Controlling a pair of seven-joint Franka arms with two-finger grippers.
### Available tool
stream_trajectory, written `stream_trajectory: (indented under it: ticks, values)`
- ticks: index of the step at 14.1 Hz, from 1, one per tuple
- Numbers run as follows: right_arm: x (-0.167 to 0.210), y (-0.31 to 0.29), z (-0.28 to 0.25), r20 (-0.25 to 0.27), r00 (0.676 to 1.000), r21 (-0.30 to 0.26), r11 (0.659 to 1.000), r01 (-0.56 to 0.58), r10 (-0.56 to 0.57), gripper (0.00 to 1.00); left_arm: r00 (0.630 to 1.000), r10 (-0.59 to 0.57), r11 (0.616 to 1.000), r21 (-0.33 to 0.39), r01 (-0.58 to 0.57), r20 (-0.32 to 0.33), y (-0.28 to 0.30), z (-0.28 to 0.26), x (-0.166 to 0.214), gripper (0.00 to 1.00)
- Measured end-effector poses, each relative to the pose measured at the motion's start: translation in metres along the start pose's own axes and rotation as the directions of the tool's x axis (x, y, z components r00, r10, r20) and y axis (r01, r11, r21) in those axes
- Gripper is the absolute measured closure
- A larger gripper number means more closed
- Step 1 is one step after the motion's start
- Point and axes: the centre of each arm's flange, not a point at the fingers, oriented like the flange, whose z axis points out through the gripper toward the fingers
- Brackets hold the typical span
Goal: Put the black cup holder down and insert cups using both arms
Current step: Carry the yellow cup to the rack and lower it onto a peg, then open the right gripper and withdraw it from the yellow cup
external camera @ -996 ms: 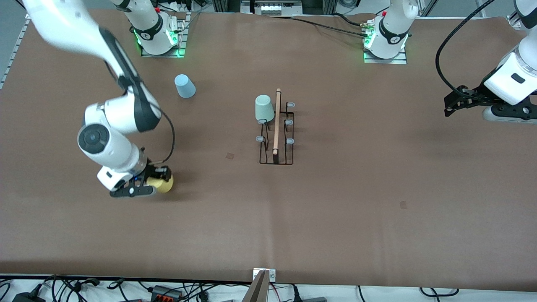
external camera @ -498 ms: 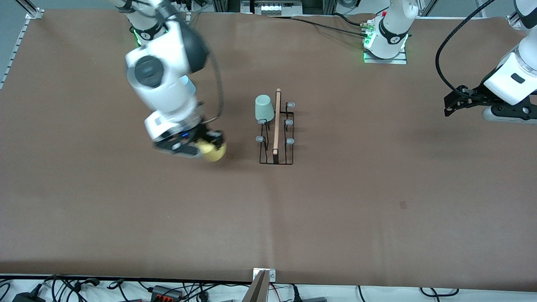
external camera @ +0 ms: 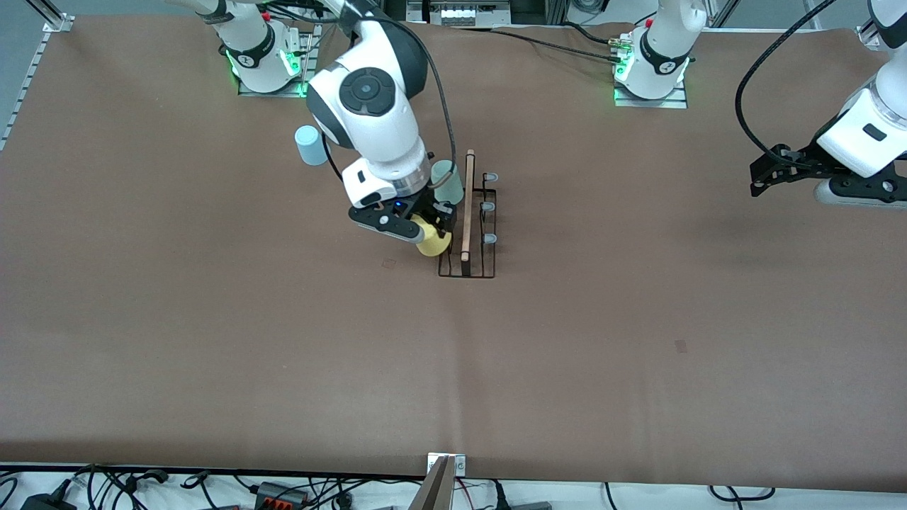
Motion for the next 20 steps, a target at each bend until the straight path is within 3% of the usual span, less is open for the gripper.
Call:
stream_trajectory:
  ticks: [15,17,20]
  values:
    - [-0.031,0.000,0.061,0.037,0.998,-0.079,0.995,0.054,-0.051,0.33,1.000,0.000,1.000,0.000,0.000,0.002,0.000,0.000,0.000,0.00]
    - [-0.021,0.003,0.060,0.026,0.999,-0.079,0.996,0.039,-0.038,0.30,1.000,0.000,1.000,0.000,0.000,0.003,0.000,0.000,0.000,0.00]
    - [0.017,0.016,0.043,-0.016,1.000,-0.068,0.998,-0.012,0.011,0.05,1.000,0.000,1.000,0.000,0.000,0.003,0.000,0.000,0.000,0.00]
